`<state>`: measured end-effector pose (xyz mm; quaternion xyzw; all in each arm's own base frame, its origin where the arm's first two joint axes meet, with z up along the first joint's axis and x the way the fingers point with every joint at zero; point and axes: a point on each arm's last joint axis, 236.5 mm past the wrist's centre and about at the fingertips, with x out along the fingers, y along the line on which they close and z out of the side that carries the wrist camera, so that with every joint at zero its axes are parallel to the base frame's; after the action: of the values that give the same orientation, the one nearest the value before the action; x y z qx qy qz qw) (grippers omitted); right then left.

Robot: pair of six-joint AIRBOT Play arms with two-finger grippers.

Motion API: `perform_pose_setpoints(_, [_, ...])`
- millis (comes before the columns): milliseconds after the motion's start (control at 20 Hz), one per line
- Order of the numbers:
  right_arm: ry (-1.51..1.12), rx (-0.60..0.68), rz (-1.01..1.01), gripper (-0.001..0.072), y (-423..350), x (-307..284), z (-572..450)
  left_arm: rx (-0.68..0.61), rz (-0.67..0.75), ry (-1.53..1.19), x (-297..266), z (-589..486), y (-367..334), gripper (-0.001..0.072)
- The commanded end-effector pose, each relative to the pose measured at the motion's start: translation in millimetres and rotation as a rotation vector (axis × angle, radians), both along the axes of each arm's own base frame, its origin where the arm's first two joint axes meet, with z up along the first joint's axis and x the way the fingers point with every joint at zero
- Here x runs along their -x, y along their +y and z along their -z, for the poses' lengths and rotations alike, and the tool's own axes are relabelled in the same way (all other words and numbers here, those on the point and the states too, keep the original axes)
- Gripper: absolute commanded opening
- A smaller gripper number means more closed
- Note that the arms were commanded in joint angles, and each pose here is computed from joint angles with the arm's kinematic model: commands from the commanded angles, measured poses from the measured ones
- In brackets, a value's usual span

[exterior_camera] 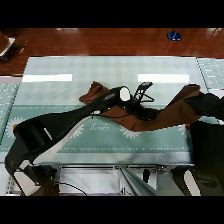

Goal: Fold the shirts.

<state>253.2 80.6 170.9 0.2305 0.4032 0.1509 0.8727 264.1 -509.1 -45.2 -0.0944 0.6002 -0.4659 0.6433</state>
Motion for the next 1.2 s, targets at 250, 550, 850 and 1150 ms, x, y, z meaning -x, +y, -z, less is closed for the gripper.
perform_pose_setpoints(250, [0.004,-0.085,-0.095,0.0021,33.6,-18.6,1.6,-0.409,-0.215,-0.1,-108.1,-27.1,252.2,0.0023])
perform_pose_setpoints(550, [0.054,-0.152,-0.3,0.0021,166.1,-94.7,43.7,-0.275,-0.669,-0.337,-86.3,-115.2,390.4,0.0023])
perform_pose_setpoints(850, [0.208,-0.122,-0.491,0.0021,288.1,-142.4,120.5,-0.181,-0.728,-0.373,-19.9,-115.8,394.3,0.0023])
perform_pose_setpoints(1150, [0.275,-0.157,-0.512,0.0021,322.2,-168.9,150.3,-0.145,-0.745,-0.327,-16.7,-104.6,387.2,0.0024])
